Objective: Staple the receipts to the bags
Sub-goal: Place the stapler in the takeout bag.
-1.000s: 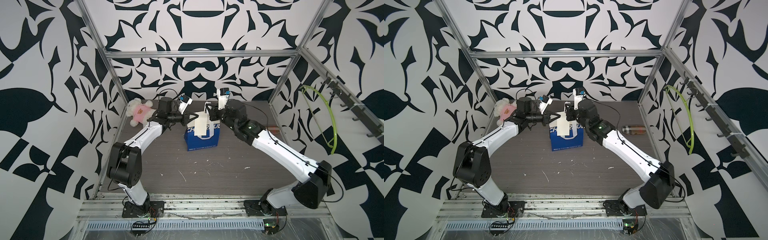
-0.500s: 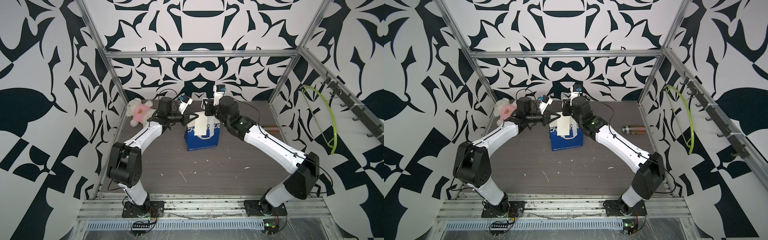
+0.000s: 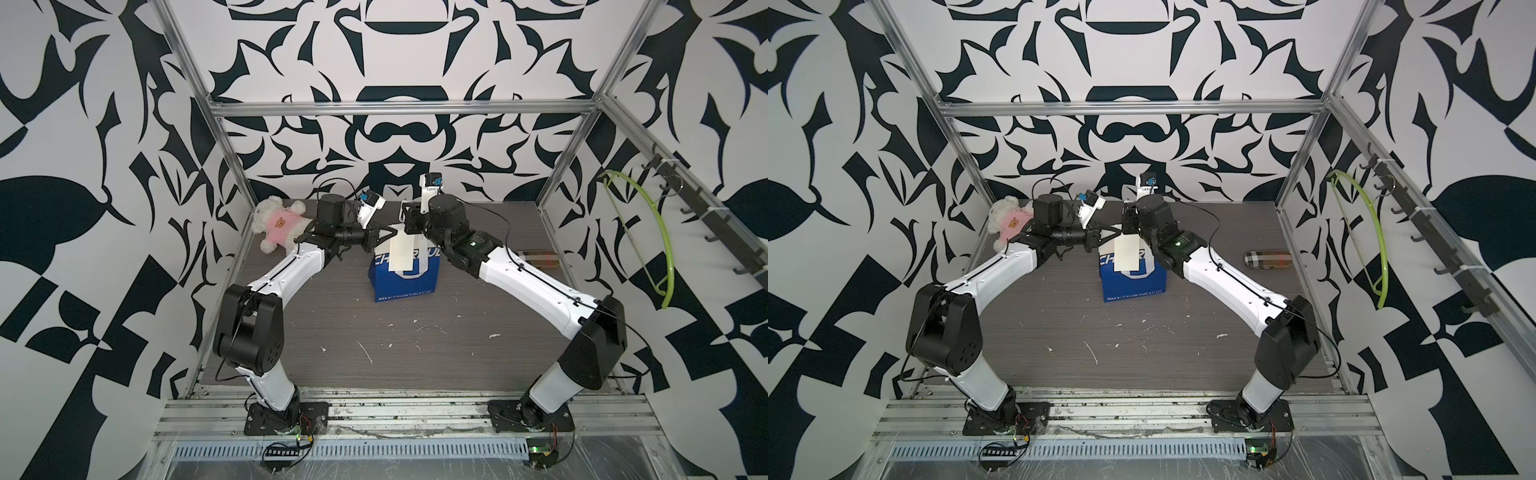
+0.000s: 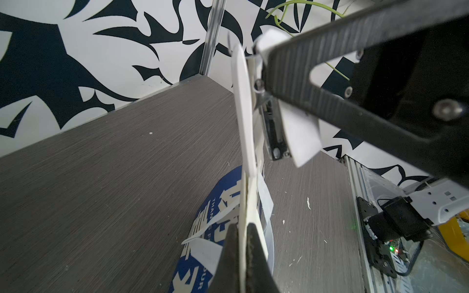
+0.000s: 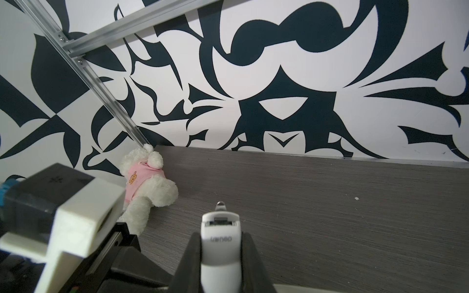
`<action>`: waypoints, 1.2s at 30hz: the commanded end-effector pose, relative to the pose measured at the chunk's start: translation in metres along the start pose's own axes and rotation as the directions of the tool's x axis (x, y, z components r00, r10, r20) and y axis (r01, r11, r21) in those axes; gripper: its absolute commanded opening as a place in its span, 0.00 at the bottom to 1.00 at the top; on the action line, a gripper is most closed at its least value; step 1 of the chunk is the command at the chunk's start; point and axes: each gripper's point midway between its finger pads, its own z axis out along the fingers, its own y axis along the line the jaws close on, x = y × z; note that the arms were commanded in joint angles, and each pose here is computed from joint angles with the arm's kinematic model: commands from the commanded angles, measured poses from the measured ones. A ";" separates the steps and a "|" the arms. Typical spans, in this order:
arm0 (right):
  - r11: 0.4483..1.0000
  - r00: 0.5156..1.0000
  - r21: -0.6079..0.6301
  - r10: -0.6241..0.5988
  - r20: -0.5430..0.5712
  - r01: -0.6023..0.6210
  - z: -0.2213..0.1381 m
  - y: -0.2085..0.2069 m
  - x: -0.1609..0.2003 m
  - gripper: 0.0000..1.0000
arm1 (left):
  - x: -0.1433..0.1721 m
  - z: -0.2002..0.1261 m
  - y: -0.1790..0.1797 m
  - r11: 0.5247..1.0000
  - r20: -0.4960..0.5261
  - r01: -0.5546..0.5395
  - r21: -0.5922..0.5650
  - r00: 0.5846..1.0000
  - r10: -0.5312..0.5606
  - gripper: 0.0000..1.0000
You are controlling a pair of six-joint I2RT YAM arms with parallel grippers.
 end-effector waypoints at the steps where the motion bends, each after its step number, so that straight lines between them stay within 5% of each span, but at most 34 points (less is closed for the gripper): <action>1: 0.999 0.997 -0.049 0.021 0.068 -0.017 -0.017 0.015 -0.034 0.00 | 0.002 -0.003 -0.004 1.000 -0.008 -0.007 -0.002 1.000 0.007 0.00; 36: 1.000 1.000 -0.013 -0.021 0.013 0.021 -0.004 0.013 -0.020 0.00 | 0.004 0.000 0.001 1.000 -0.013 -0.001 -0.010 1.000 0.001 0.00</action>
